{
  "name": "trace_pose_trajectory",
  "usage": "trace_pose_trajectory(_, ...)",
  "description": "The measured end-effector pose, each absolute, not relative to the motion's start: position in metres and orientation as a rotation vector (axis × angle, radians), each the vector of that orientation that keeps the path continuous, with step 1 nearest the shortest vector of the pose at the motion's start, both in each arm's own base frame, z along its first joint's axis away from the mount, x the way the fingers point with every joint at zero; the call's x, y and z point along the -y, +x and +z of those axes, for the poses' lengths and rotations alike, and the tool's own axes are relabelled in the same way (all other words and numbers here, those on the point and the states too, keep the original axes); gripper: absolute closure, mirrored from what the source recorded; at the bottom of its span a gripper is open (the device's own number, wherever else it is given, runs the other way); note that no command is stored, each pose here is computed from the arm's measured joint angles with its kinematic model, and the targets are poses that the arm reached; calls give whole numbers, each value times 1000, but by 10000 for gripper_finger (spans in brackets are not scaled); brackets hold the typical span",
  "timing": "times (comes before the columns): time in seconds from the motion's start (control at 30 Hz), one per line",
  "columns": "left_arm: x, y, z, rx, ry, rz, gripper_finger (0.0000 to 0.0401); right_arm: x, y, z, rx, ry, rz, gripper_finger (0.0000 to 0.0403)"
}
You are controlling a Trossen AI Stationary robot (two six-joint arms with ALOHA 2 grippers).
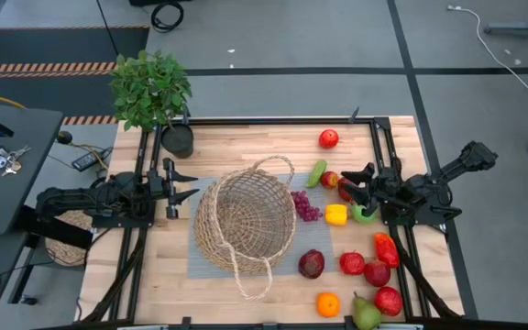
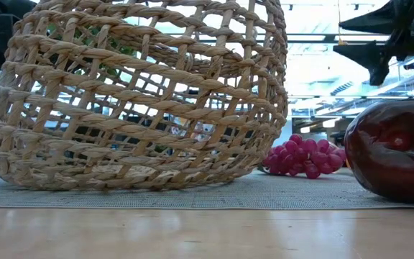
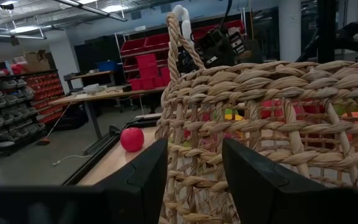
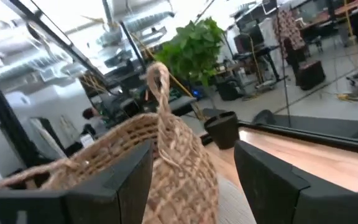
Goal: Build produce basket
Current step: Put the bell pepper in the basket
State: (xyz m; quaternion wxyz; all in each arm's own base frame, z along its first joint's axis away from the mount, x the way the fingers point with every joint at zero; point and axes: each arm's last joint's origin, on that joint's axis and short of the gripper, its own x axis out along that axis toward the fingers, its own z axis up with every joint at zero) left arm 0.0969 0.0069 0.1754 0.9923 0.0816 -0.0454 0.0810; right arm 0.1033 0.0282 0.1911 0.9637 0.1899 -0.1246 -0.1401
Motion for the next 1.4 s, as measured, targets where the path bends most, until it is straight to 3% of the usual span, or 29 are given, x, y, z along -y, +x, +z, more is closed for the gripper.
trace_pose_trajectory(0.2,-7,97,175,91,164,162,241,-29,112,190,12,337,-359,172)
trace_pose_trajectory(0.4,-7,97,175,90,163,162,241,-32,126,201,-154,299,-286,172)
trace_pose_trajectory(0.7,-7,97,175,91,164,162,241,-40,144,185,-510,350,-243,172)
trace_pose_trajectory(1.0,-7,97,175,91,163,162,241,-49,168,195,-822,166,-306,168)
trace_pose_trajectory(1.2,-7,97,175,90,164,162,241,-49,182,207,-1010,77,-351,126)
trace_pose_trajectory(1.4,-7,97,175,90,163,162,241,-49,195,210,-1098,70,-279,64)
